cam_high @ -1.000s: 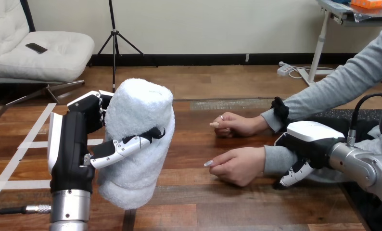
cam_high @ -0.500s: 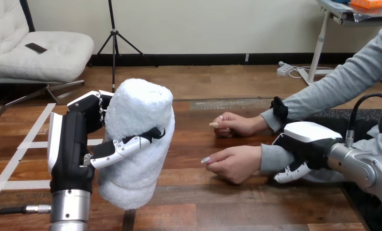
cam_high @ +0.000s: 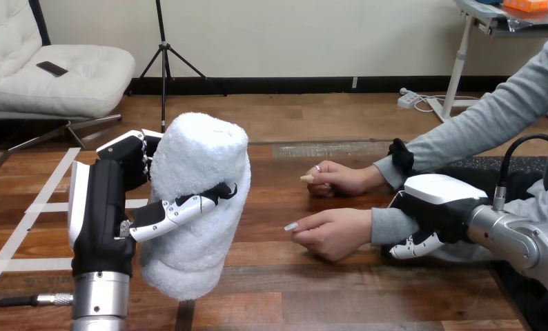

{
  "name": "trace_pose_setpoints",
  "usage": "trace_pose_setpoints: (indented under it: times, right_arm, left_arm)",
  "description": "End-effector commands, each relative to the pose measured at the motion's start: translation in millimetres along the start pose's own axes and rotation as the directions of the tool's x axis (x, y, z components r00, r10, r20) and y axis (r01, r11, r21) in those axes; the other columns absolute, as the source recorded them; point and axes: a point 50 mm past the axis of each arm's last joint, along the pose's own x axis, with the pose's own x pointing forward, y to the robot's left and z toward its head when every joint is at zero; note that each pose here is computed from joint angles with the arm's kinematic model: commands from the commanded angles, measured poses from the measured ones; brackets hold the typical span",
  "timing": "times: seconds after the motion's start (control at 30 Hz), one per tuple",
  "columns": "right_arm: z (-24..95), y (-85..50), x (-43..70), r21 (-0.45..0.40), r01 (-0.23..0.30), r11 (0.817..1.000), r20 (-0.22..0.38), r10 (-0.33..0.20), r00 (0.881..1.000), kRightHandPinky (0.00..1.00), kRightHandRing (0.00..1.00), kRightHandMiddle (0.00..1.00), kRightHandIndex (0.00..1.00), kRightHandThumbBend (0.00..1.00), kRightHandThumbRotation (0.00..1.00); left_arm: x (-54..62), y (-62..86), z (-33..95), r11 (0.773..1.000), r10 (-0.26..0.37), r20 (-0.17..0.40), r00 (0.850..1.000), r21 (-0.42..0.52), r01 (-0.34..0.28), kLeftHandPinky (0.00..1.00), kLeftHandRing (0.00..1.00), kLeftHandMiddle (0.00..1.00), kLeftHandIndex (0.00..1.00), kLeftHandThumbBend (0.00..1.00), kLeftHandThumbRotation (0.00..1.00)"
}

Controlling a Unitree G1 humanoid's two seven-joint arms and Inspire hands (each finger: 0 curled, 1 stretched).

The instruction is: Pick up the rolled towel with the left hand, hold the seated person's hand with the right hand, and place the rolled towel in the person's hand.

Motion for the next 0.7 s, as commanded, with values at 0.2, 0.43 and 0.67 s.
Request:
trace_pose_setpoints:
  times: [0.2,0.43,0.67]
  right_arm:
    - [6.3,-12.3,2.9,0.043,0.098,0.994,0.033,-0.100,0.994,0.28,0.32,0.37,0.37,0.49,0.38]
    - [5.9,-13.0,2.8,0.042,0.102,0.994,0.031,-0.104,0.994,0.25,0.30,0.35,0.35,0.48,0.39]
    - [5.2,-13.6,2.5,0.063,0.108,0.992,0.028,-0.110,0.994,0.25,0.30,0.35,0.34,0.49,0.41]
  left_arm:
    - [17.6,3.5,20.0,1.000,0.029,0.126,0.992,-0.016,-0.027,0.31,0.35,0.40,0.41,0.65,0.00]
    - [17.9,3.7,20.0,1.000,0.027,0.131,0.991,-0.010,-0.026,0.31,0.35,0.40,0.41,0.65,0.00]
    - [18.4,3.6,20.0,1.000,0.027,0.132,0.991,-0.009,-0.026,0.30,0.35,0.40,0.41,0.64,0.00]
